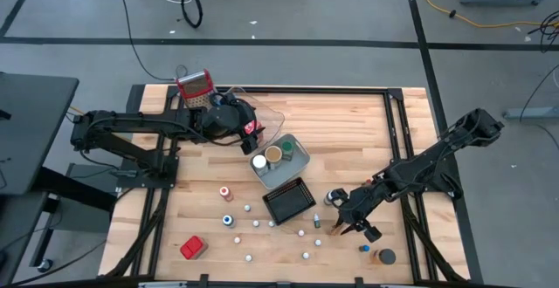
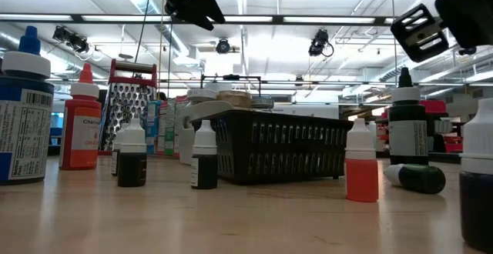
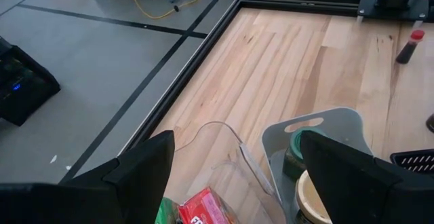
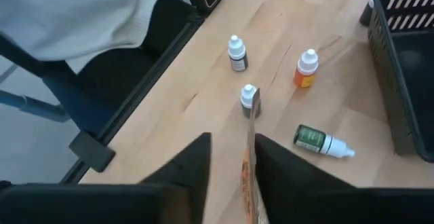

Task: Pick & Place Kitchen Items
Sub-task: Put the orange seasoning pack into the white bin

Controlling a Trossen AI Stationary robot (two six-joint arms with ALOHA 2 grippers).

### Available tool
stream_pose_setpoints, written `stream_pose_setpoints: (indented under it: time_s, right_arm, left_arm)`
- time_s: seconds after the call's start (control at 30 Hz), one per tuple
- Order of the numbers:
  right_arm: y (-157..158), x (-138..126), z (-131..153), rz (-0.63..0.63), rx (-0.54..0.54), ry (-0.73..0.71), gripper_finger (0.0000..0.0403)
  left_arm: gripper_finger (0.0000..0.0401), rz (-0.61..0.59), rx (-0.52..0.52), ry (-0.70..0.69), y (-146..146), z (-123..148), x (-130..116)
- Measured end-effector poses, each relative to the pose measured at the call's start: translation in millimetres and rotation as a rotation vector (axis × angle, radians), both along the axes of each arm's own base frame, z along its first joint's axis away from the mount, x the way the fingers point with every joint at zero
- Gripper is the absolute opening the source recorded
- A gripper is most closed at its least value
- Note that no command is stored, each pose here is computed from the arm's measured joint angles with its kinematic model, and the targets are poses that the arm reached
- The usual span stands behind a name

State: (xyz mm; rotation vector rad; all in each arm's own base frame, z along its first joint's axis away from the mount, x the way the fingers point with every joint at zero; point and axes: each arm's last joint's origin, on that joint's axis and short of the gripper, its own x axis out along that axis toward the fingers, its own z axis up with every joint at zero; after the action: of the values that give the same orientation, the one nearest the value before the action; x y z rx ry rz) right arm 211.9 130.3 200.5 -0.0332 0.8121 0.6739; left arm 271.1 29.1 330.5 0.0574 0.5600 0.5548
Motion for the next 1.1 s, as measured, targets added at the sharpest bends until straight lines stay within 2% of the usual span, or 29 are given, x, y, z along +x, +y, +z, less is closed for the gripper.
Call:
stream_pose_setpoints:
  time_s: [0.17, 0.23, 0.5, 0.63, 0.83, 0.97, 1.1]
  right_arm:
    - [-1.0, 0.9, -0.2, -0.033, -0.029, -0.018, 0.0023]
    - [-1.6, 1.5, 0.0, -0.052, -0.043, -0.030, 0.0008]
    - [0.0, 9.1, 13.1, -0.084, -0.010, -0.133, 0.0005]
    - [-2.1, 14.0, 38.4, -0.076, 0.014, -0.227, 0.0007]
    - [-10.6, 19.9, 89.4, -0.026, -0.065, -0.460, 0.0003]
    - [-25.8, 29.2, 117.5, -0.187, -0.240, -0.611, 0.0003]
    - [-49.8, 40.6, 126.5, -0.414, -0.364, -0.666, 0.0003]
  left_arm:
    - [0.0327, 0.000, 0.000, 0.001, 0.0, -0.1, 0.0]
    - [0.0327, -0.003, 0.004, 0.004, 0.0, -0.1, 0.0]
    - [0.0327, -0.013, 0.019, 0.014, 0.0, -0.1, 0.0]
    - [0.0327, -0.013, 0.019, 0.014, 0.0, -0.1, 0.0]
    - [0.0327, -0.027, 0.010, 0.013, -0.3, -0.2, 0.2]
    - [0.0327, -0.030, 0.008, 0.013, -0.4, -0.2, 0.2]
    - [0.0327, -0.030, 0.008, 0.013, -0.5, -0.2, 0.3]
